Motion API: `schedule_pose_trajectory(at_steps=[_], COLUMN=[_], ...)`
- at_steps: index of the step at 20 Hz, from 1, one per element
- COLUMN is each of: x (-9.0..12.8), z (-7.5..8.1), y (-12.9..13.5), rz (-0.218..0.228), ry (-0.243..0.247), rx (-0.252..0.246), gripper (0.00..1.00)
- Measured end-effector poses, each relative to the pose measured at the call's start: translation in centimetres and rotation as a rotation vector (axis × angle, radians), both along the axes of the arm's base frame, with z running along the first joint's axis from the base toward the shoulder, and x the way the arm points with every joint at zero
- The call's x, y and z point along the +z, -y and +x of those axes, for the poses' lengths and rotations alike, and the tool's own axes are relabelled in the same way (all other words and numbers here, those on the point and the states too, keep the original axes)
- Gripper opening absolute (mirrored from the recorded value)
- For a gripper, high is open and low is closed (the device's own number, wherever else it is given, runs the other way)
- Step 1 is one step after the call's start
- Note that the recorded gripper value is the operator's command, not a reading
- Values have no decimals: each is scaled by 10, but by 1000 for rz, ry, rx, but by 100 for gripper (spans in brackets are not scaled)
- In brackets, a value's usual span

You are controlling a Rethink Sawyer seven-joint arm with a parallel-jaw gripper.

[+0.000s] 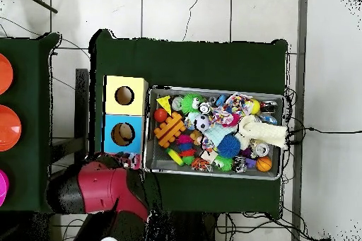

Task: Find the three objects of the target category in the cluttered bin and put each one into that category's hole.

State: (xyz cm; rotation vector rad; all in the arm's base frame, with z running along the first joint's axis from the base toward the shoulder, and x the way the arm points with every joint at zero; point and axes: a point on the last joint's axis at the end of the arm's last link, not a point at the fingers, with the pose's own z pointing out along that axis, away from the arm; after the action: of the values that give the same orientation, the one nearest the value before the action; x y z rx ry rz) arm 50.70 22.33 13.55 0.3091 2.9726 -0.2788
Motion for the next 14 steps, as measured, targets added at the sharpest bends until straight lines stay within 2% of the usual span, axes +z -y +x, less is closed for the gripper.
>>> schedule_pose_trajectory(at_steps=[6,14], x=[10,39], z=[5,18], y=[1,7], rz=[12,32], ry=[19,49], rx=[-12,-37], gripper=[0,0])
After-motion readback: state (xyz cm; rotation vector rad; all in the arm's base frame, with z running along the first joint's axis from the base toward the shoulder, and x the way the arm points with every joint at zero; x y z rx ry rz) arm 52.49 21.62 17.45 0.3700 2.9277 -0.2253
